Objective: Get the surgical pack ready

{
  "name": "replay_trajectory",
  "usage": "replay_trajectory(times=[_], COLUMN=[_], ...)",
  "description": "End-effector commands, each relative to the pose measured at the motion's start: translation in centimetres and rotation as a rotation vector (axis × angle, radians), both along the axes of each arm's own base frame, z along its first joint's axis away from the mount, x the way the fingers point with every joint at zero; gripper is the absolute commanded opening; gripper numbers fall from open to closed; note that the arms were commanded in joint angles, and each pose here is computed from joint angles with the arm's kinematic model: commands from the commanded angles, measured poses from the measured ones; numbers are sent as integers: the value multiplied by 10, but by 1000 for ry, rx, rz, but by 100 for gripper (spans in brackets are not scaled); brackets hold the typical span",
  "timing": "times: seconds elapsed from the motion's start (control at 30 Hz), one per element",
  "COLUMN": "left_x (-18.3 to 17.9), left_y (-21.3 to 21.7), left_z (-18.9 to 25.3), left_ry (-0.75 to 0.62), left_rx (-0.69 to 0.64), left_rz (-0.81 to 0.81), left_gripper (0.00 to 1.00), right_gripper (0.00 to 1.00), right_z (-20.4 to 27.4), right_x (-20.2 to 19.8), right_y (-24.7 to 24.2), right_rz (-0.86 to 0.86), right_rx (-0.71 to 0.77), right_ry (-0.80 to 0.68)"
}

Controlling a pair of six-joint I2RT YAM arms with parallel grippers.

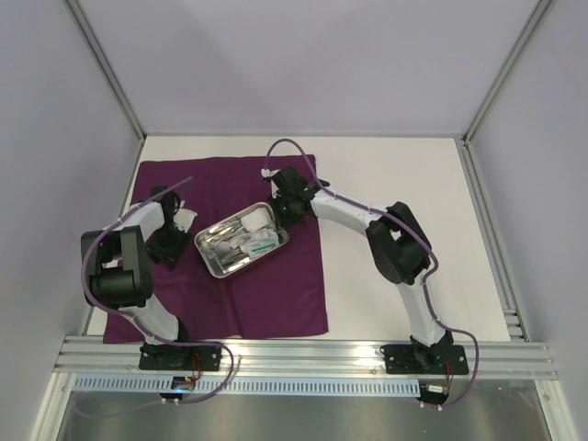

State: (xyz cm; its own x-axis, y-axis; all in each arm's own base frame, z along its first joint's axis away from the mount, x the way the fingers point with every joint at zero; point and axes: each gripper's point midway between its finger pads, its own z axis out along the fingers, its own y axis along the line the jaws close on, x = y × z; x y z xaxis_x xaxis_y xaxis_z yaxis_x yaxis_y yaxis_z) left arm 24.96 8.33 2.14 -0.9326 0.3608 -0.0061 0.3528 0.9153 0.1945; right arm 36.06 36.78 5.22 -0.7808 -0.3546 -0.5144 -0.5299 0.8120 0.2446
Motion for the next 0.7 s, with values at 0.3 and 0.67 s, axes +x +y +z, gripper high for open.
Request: replay_trajectory(times=[0.3,0.67], left_x=[10,8], left_y=[41,46], left_z=[33,28], left_ry=[-89,-72], left_rx=[31,29], left_rz=[80,89], left_gripper=[60,61], right_gripper=[35,79], right_z=[22,86], right_x=[30,101], right_y=[81,-51], right_rz=[119,-328], right_rx=[94,146], right_ry=[-107,-169])
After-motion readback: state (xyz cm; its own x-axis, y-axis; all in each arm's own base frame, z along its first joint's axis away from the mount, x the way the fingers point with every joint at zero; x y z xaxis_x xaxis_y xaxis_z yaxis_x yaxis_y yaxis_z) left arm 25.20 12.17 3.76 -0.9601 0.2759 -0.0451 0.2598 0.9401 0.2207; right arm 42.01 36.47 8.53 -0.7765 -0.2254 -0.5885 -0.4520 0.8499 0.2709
